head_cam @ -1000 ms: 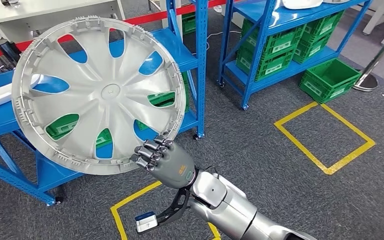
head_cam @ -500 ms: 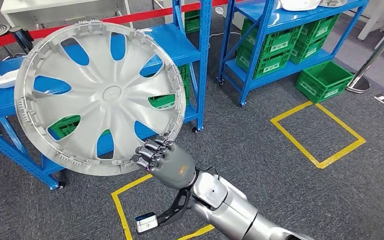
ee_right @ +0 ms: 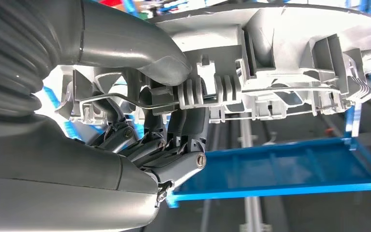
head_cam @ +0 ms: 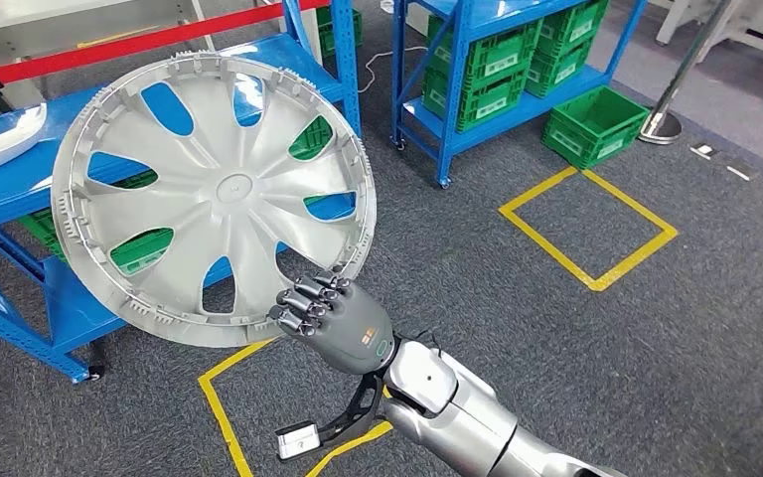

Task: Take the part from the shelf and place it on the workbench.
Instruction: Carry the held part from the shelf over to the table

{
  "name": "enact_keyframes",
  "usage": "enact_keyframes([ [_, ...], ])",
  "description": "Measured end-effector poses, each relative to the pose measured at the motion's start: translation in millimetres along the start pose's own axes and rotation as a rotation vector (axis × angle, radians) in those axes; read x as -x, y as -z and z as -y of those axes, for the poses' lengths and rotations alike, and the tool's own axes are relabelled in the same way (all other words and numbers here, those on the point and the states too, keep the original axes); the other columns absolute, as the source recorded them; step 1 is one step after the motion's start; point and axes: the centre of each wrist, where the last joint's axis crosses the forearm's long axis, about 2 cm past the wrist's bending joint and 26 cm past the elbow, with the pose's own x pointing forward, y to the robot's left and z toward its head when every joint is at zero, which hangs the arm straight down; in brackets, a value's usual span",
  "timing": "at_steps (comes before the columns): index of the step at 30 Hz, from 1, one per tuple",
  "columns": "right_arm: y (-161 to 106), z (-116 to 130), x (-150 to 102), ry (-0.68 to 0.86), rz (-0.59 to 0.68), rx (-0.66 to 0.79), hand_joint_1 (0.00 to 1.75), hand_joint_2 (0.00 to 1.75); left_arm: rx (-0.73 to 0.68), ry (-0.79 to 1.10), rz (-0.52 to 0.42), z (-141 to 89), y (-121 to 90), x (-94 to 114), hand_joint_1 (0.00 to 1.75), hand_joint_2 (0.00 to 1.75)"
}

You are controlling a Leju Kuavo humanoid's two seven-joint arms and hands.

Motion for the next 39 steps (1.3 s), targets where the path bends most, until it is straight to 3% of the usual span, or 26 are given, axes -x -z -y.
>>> enact_keyframes([
  [39, 8.1, -0.4, 0.8, -0.003, -0.004, -0.022, 1.75, 1.75, -0.006, 0.006, -0.033, 1.1, -1.0, 2.8, 0.00, 1.75],
])
